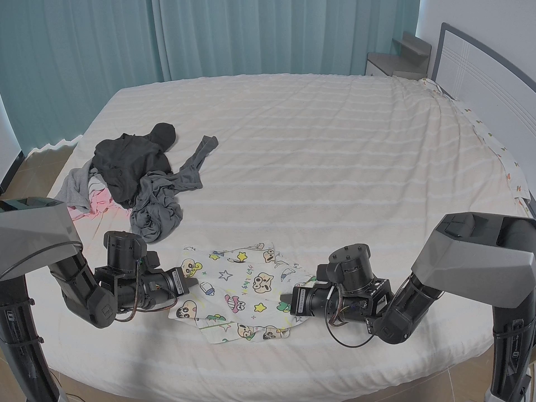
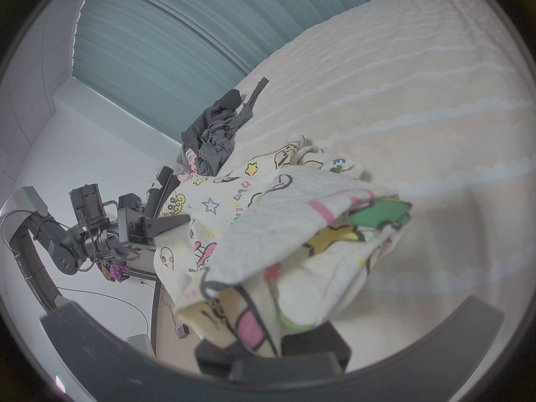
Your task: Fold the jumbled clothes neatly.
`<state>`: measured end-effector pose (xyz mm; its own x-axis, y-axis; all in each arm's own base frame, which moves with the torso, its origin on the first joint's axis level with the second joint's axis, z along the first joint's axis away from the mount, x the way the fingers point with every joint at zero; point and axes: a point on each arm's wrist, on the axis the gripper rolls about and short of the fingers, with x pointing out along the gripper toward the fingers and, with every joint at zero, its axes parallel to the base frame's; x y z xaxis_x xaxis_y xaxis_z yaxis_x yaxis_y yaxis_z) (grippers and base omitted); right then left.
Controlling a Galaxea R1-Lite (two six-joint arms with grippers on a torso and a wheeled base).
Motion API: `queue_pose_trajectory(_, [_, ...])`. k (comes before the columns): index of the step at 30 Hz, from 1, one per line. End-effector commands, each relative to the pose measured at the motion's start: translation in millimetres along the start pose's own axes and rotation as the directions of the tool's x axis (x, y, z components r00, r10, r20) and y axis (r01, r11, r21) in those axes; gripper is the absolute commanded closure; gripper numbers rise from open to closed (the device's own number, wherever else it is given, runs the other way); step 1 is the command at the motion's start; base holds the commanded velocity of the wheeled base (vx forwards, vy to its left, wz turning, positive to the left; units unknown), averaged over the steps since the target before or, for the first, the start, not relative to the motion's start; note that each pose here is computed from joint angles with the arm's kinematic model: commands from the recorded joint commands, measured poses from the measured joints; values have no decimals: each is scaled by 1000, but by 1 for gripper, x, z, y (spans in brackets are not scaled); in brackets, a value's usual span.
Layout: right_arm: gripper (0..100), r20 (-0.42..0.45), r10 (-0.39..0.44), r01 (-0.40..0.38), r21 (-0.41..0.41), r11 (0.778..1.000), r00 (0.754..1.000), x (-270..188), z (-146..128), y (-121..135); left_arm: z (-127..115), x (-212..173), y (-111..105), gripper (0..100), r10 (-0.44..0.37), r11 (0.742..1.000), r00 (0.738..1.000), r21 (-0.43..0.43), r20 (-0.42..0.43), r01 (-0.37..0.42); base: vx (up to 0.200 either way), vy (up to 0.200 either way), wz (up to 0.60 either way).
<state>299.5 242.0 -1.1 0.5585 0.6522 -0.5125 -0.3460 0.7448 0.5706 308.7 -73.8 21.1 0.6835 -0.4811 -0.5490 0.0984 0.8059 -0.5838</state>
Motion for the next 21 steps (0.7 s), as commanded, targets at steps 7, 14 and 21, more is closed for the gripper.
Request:
queue_pose_trajectory(7, [100, -10, -11, 11, 6, 1000, 1000, -1, -3, -3, -6, -1, 3, 100, 13, 1000, 1000, -4, -19, -13, 0, 114, 0])
queue_pose_trajectory(14, [100, -11, -19, 19, 62, 998, 1000, -1, -3, -6, -17, 4, 10, 100, 62, 998, 997, -12, -48, -63, 0, 0, 0])
queue_pose_trajectory(21, [100, -22, -25, 26, 63, 998, 999, -1, -7, -8, -27, 12, 19, 100, 64, 998, 998, -4, -26, -64, 0, 0, 0])
